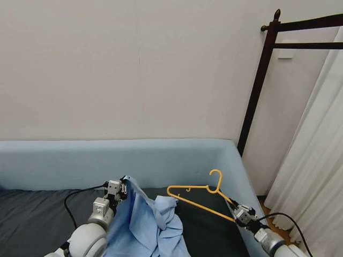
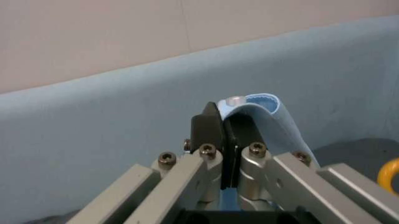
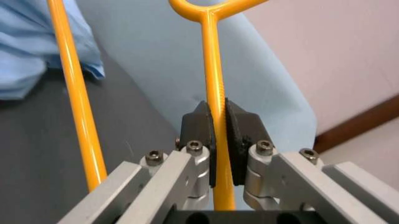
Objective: Pick up the clothes from the sofa and hang them on the clothes hanger.
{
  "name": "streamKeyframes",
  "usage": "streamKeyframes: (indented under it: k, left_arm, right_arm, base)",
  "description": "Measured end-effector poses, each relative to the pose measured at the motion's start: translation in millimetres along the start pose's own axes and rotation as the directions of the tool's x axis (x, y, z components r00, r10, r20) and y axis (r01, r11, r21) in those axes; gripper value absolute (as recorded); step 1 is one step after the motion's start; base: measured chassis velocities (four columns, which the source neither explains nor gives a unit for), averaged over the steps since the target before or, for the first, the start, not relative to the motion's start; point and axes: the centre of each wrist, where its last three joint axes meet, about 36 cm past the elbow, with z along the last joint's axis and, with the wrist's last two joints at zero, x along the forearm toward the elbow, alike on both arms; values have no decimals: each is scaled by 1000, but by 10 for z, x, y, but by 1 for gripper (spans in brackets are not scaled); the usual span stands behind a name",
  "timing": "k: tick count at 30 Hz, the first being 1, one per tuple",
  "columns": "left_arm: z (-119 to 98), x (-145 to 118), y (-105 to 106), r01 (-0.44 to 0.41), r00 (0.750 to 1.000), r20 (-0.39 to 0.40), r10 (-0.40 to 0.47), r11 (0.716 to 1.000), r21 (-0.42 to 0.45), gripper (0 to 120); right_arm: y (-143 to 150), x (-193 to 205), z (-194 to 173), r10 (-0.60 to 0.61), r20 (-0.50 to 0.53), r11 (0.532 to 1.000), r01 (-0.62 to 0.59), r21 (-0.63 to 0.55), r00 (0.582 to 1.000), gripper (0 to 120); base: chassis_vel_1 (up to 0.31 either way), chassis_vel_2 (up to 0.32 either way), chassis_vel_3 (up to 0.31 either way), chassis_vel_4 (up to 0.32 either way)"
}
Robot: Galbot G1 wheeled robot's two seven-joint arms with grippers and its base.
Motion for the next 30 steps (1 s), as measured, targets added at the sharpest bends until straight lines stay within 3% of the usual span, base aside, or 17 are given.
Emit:
streamKeyframes:
  k: [4,15,30]
  left_arm:
    - [-102,5,-43,0,1000,-20,0,1000,9,0]
    - [-282,94,-156,15,996,-86,-13,1000,22,0]
    - [-312,244,-165,11,996,-93,-8,1000,29,0]
  right_arm:
    - [241,73,-124,-18,50,999,16,35,999,5]
    - [852,13,-651,-62,121,996,69,-54,991,5]
    - [1060,-533,-879,34,44,997,-31,-72,998,5]
  base:
    - [0,0,0,0]
    - [0,0,0,0]
    - [0,0,0,0]
